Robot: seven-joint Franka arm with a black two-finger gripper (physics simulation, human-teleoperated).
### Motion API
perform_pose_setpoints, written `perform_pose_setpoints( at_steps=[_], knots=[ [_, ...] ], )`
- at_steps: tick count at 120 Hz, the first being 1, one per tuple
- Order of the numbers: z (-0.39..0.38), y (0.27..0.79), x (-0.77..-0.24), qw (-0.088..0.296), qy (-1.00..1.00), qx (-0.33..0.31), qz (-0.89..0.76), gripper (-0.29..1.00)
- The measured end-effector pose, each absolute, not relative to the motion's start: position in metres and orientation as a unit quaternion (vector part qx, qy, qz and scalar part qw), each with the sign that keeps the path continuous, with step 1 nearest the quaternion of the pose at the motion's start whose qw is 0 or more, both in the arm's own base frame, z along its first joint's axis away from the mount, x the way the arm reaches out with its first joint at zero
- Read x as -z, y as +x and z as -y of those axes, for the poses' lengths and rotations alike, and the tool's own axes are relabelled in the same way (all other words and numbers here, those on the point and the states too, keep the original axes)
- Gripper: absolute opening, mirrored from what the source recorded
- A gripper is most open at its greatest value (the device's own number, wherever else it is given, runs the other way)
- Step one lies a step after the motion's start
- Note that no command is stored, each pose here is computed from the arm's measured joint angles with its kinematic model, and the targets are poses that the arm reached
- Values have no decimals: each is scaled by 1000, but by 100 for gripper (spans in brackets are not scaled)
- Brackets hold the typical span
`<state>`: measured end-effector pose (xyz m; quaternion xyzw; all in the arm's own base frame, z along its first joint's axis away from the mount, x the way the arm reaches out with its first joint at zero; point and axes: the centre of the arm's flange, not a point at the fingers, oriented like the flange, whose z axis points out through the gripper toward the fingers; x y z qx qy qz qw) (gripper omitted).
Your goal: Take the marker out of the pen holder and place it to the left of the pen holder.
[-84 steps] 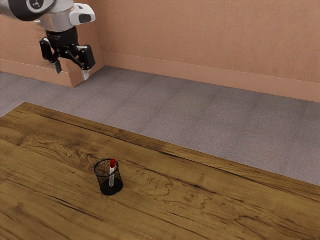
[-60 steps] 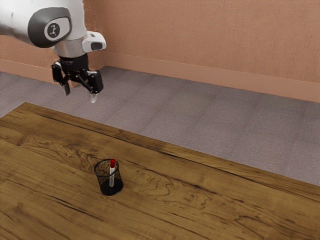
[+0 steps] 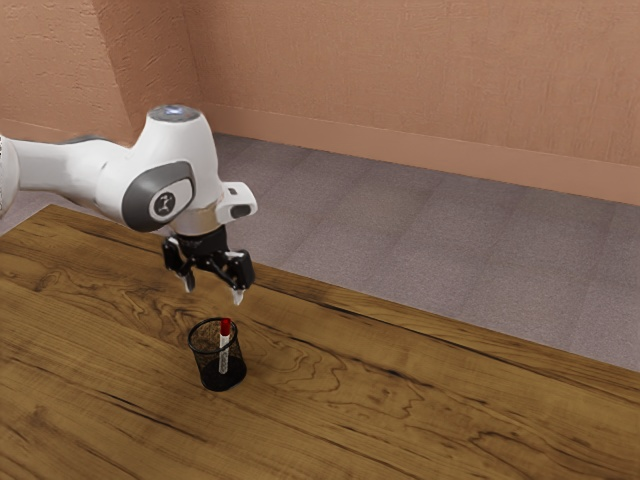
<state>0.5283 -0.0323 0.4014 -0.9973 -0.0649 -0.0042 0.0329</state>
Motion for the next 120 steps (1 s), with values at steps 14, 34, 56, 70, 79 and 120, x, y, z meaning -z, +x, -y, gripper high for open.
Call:
perform_pose_setpoints(
  at_steps=[14,34,56,70,79,120],
  knots=[
    [32,527,-388,16,-996,10,84,70],
    [31,520,-372,6,-995,7,102,70],
    [32,513,-360,6,-994,1,108,70],
    [35,513,-357,19,-995,3,95,70],
    [38,513,-354,26,-996,1,87,70],
    [58,510,-342,34,-997,-5,64,70]
  ],
)
